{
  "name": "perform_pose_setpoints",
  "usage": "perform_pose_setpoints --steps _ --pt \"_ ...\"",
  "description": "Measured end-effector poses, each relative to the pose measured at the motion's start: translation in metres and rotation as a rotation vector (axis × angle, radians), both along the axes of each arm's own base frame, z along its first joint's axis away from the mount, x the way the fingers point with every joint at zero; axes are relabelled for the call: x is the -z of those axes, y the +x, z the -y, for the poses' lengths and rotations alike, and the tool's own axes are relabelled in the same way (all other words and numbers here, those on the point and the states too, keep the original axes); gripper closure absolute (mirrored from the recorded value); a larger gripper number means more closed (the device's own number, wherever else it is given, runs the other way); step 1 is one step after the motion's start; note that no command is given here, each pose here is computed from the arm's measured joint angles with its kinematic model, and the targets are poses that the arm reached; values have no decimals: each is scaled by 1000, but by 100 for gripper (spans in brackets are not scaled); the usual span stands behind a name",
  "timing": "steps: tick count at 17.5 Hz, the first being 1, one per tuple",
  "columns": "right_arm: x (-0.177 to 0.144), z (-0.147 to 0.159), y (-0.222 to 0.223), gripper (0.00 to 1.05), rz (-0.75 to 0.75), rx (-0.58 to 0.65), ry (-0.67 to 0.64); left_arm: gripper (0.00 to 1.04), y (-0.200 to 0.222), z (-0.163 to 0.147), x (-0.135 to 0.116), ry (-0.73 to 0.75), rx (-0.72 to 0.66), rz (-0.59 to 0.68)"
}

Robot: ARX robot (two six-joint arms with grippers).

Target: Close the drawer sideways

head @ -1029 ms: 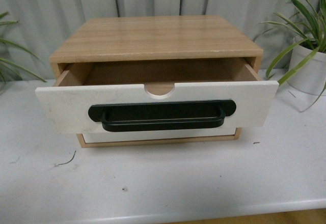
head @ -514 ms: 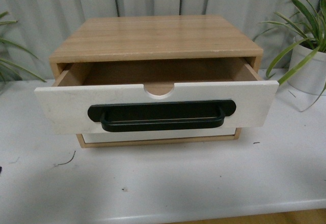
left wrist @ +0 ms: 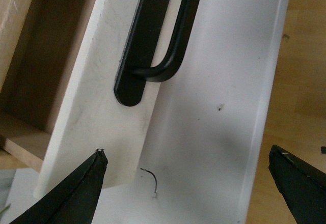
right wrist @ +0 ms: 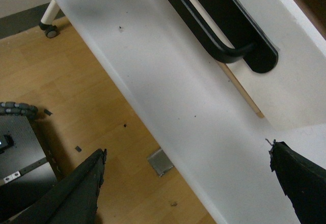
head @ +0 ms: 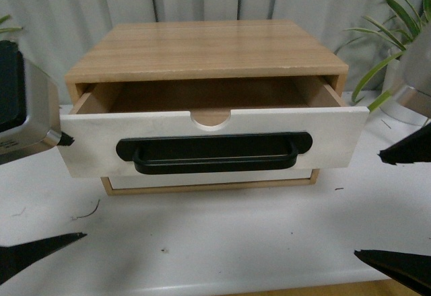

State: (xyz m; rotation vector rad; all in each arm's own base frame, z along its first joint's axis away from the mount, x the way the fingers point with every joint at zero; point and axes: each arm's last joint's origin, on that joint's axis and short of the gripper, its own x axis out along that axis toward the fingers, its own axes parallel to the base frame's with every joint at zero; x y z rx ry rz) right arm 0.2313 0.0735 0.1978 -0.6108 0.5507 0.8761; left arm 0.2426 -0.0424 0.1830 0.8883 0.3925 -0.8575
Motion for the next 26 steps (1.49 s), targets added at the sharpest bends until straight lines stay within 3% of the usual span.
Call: perform_pose_setpoints --steps 9,19,26 --pt "2 -29 52 6 -20 -123 -74 7 54 4 22 156 40 -99" --pt "24 -34 134 6 8 6 -137 7 103 13 11 168 -10 -22" --pt "37 -37 158 7 -29 67 -94 7 116 24 27 164 -14 -52"
